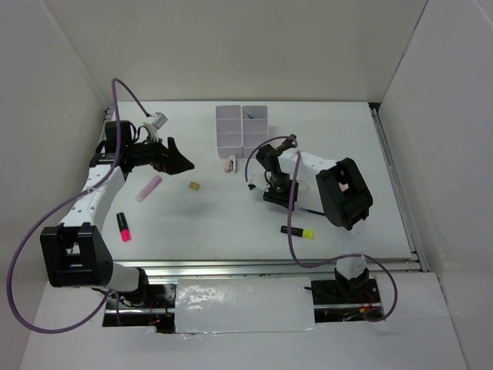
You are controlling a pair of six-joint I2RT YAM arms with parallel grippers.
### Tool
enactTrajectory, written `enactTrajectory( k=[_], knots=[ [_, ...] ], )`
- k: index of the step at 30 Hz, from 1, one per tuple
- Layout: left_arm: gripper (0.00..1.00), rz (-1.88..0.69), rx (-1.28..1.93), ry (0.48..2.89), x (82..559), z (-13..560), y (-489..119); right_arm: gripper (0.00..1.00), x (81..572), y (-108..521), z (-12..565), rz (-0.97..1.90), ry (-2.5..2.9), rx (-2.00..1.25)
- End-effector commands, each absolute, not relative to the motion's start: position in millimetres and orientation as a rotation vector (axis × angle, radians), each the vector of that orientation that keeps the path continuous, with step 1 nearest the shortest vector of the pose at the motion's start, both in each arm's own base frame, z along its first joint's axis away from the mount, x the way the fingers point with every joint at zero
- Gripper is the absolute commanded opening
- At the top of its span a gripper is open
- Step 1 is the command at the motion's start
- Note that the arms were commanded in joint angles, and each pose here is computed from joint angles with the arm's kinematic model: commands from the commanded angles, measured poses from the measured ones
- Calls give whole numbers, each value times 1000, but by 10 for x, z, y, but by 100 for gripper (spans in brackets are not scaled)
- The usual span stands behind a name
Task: Sort the stationery into containers
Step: Grab a piece of stationery with the right arm, then place the stationery into the container
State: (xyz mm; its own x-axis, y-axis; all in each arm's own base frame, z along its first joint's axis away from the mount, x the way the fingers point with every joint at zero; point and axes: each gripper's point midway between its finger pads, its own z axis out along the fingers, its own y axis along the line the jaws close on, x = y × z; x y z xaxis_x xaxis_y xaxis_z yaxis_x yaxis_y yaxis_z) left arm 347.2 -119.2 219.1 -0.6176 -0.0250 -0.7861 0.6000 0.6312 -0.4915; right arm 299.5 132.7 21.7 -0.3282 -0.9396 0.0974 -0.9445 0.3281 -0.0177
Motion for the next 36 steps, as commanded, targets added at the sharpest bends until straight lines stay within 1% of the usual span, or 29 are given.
enactTrajectory(
  k=[1,11,13,14,15,17,19,21,22,23,25,26,27,28,29,30,31,32,33,34,35,36],
  knots=[
    [99,-991,498,2013,3473,2212,-1202,48,2921,1299,137,126,-2461,1763],
    [99,-980,497,2006,3489,2227,-1196,44,2908,1274,29,132,-2476,1765],
    [99,-976,493,2007,3497,2228,-1191,38,2899,1268,15,123,-2478,1765],
    [99,-976,492,2006,3495,2229,-1192,33,2893,1267,22,120,-2478,1766],
    [99,-970,492,2002,3500,2238,-1188,23,2900,1283,33,112,-2483,1771],
    [99,-966,490,2001,3505,2240,-1186,10,2917,1351,107,94,-2495,1789],
    [99,-970,482,2000,3507,2257,-1188,6,2914,1432,241,57,-2508,1807],
    [99,-975,479,1995,3517,2283,-1189,2,3017,1618,522,12,-2567,1857],
    [99,-975,479,1991,3515,2309,-1195,2,2960,1721,635,-77,-2572,1856],
    [99,-971,482,1983,3526,2352,-1195,0,3100,1878,885,-117,-2640,1897],
    [99,-963,485,1968,3529,2407,-1194,0,3129,2079,1234,-243,-2709,1919],
    [99,-955,487,1959,3538,2439,-1191,0,3278,2235,1574,-296,-2797,1980],
    [99,-949,489,1949,3537,2471,-1191,0,3344,2278,1760,-355,-2866,1967],
    [99,-947,487,1938,3553,2496,-1192,0,3456,2437,2065,-468,-2941,2027],
    [99,-947,487,1929,3554,2519,-1195,0,3504,2469,2243,-530,-3027,1989],
    [99,-948,484,1917,3564,2559,-1199,0,3712,2498,2489,-586,-3147,2003],
    [99,-949,481,1914,3567,2560,-1201,0,3773,2554,2619,-670,-3201,2001],
    [99,-954,475,1913,3575,2569,-1208,0,3954,2614,2943,-773,-3360,1988],
    [99,-953,472,1908,3581,2575,-1204,0,4075,2541,2990,-815,-3449,1915],
    [99,-948,473,1896,3601,2586,-1203,0,4136,2511,3227,-885,-3551,1905],
    [99,-950,462,1898,3615,2579,-1201,0,4215,2487,3352,-976,-3659,1783],
    [99,-947,455,1893,3628,2591,-1194,0,4437,2466,3475,-1041,-3782,1780]
  ],
)
